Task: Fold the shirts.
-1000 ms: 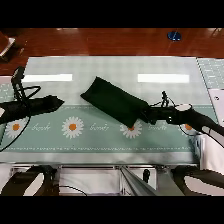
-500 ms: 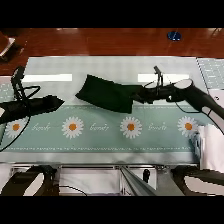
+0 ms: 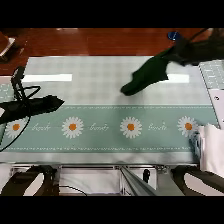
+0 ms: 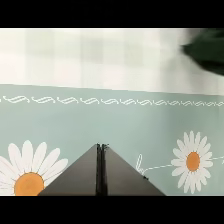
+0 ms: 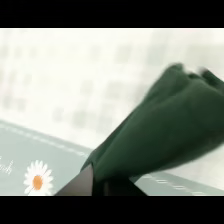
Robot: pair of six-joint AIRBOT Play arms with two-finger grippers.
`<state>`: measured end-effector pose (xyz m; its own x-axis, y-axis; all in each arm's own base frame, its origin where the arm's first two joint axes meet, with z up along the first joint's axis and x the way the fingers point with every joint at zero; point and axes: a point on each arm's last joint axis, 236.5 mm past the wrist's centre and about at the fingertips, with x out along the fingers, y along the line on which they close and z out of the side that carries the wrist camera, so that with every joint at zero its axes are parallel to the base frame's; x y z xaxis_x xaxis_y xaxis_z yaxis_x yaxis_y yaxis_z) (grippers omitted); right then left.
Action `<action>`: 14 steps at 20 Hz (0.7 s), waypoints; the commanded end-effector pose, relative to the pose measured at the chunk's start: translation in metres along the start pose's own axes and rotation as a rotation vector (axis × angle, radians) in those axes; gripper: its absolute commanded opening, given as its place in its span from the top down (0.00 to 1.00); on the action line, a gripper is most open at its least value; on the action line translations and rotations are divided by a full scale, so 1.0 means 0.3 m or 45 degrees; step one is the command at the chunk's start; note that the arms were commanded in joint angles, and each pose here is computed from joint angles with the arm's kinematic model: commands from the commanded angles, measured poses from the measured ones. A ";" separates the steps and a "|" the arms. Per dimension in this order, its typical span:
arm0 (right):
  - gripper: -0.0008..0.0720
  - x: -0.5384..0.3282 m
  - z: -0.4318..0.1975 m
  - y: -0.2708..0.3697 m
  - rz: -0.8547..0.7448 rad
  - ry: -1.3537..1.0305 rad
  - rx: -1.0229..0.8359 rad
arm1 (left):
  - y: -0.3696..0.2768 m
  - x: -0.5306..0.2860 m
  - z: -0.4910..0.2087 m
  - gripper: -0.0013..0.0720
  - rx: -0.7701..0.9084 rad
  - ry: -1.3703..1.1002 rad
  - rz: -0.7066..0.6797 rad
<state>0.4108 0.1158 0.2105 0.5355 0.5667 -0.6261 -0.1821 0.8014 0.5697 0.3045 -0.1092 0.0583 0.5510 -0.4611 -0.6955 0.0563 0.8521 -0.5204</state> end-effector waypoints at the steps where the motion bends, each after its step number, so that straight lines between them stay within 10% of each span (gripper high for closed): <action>1: 0.95 -0.289 0.078 -0.092 -0.170 -0.139 0.085 | -0.010 0.000 -0.001 0.95 -0.010 0.001 -0.015; 14: 0.95 -0.973 -0.305 -0.570 -0.945 -0.224 0.744 | -0.006 0.000 0.022 0.95 -0.011 -0.036 -0.010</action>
<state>0.2642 -0.1399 0.2589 0.5889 0.0054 -0.8082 0.5009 0.7824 0.3702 0.3070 -0.1104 0.0611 0.5613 -0.4663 -0.6837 0.0546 0.8452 -0.5317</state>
